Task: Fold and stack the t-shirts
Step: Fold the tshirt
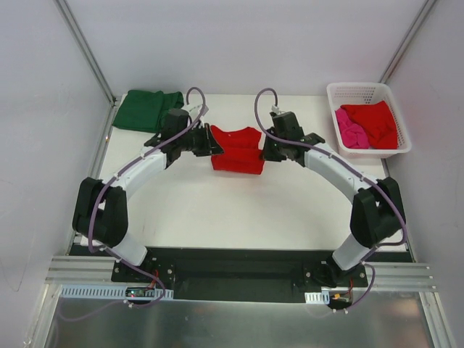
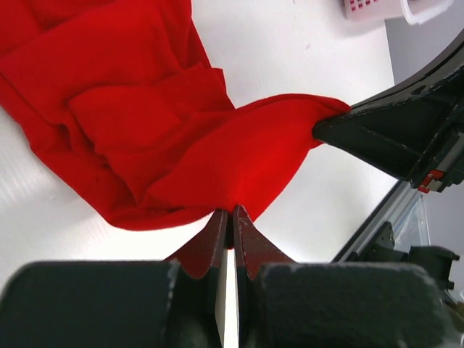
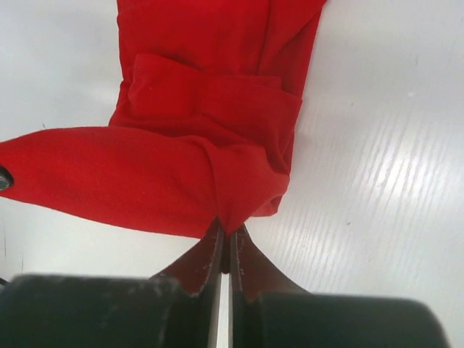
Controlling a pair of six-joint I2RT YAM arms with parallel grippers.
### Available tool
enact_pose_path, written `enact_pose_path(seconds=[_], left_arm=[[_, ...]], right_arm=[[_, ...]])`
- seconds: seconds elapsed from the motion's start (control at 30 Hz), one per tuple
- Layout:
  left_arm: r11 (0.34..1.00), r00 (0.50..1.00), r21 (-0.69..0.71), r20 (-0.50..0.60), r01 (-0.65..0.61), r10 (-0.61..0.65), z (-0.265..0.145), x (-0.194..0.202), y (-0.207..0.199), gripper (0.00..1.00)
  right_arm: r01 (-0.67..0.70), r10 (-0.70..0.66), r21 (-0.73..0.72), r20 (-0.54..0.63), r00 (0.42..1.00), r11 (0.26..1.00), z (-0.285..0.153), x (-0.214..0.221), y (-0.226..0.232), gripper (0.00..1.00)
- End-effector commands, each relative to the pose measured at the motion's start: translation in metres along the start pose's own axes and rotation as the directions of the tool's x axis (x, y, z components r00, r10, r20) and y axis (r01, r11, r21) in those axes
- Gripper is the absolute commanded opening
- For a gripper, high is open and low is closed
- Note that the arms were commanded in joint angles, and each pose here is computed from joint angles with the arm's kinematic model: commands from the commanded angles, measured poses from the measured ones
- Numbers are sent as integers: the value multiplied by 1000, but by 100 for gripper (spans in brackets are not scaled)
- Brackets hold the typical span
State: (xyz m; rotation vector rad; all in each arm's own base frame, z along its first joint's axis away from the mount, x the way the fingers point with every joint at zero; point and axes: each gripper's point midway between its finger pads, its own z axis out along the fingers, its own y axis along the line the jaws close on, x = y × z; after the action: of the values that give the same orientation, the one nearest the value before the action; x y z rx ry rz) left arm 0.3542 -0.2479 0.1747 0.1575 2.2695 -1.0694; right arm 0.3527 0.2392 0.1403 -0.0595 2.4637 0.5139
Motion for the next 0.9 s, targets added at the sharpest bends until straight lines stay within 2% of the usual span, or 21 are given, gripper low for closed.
enact_pose_path(seconds=[0.0, 0.3, 0.47, 0.7, 0.87], left_arm=[[999, 998, 20, 48, -46, 45, 6, -35, -3, 0], [999, 996, 16, 77, -36, 35, 10, -60, 7, 0], [999, 997, 23, 73, -38, 37, 10, -59, 6, 0], [999, 1000, 33, 29, 1, -2, 2, -30, 5, 0], [999, 998, 4, -32, 50, -50, -1, 13, 13, 0]], right_arm=[[25, -23, -55, 34, 999, 998, 3, -38, 7, 1], [72, -61, -138, 84, 995, 988, 7, -85, 22, 1], [92, -78, -154, 90, 993, 984, 5, -90, 27, 1], [63, -59, -179, 25, 998, 982, -4, -53, 19, 1], [-22, 6, -172, -92, 996, 985, -2, 8, 2, 1]])
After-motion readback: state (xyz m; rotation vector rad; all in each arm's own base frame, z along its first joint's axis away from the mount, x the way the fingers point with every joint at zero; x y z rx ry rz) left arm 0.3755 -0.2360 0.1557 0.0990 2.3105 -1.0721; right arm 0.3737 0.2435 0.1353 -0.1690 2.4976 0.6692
